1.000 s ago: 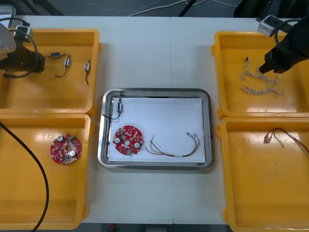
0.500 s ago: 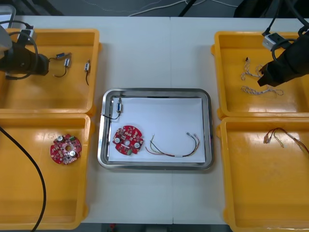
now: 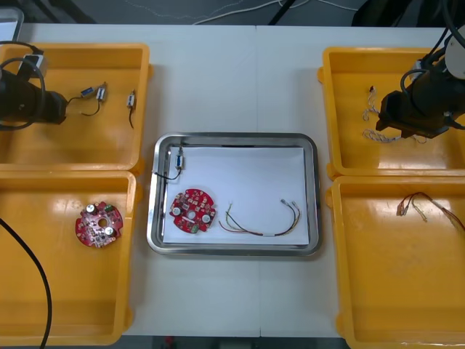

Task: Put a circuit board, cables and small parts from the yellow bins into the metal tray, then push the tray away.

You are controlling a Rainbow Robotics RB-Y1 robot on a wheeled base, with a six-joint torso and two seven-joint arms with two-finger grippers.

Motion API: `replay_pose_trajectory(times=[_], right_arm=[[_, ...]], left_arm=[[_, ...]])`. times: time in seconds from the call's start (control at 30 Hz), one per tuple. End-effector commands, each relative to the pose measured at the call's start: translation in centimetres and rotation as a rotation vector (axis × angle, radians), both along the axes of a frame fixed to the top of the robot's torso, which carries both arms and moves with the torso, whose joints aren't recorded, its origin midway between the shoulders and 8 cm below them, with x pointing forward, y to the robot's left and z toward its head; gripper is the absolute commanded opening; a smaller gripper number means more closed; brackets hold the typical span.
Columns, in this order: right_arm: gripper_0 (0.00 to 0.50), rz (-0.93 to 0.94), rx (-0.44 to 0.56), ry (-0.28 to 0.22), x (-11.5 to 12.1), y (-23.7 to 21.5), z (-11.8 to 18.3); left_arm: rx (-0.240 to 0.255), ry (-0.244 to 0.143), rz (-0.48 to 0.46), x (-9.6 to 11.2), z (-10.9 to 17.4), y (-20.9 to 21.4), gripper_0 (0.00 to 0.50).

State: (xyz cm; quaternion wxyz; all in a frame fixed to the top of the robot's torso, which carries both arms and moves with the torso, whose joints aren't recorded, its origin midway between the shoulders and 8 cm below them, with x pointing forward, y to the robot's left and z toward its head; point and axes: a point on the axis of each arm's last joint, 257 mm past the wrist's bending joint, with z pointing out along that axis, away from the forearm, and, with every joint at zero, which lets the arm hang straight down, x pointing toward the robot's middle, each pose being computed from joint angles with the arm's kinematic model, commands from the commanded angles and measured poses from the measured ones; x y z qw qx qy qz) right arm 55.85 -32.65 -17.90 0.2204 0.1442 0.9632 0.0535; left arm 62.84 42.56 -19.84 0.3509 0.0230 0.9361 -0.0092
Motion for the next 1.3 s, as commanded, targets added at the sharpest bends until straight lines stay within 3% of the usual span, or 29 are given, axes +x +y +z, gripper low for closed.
replay_pose_trajectory(times=[0.03,0.33,0.73,0.97,1.07,1.13,1.2,1.3], right_arm=[[0.500,-0.120,0.021,0.028,-0.5,0.2,-1.0],[0.500,-0.425,0.073,0.030,-0.2,-1.9,-2.1],[0.500,-0.706,0.246,-0.010,1.3,-0.5,-2.0],[0.500,-0.840,0.337,-0.016,2.6,-0.4,-2.2],[0.500,-0.856,0.342,-0.014,2.8,-0.7,-2.4],[0.500,-0.863,0.333,-0.021,2.9,-1.0,-2.4],[0.500,-0.866,0.330,-0.029,3.0,-1.2,-2.3],[0.500,-0.873,0.333,-0.036,3.2,-1.4,-2.1]], left_arm=[[0.073,0.010,-0.039,-2.2,0.0,3.6,0.000],[0.072,0.032,-0.061,-4.4,-0.3,4.1,0.000],[0.077,0.066,-0.082,-7.7,-0.3,5.2,0.000],[0.075,0.071,-0.080,-8.3,-0.2,5.6,0.008],[0.076,0.072,-0.078,-8.3,-0.2,5.7,0.149],[0.067,0.065,-0.078,-8.3,0.0,5.7,0.298],[0.058,0.057,-0.079,-8.2,0.4,5.7,0.347],[0.057,0.053,-0.084,-8.1,0.6,5.6,0.373]])
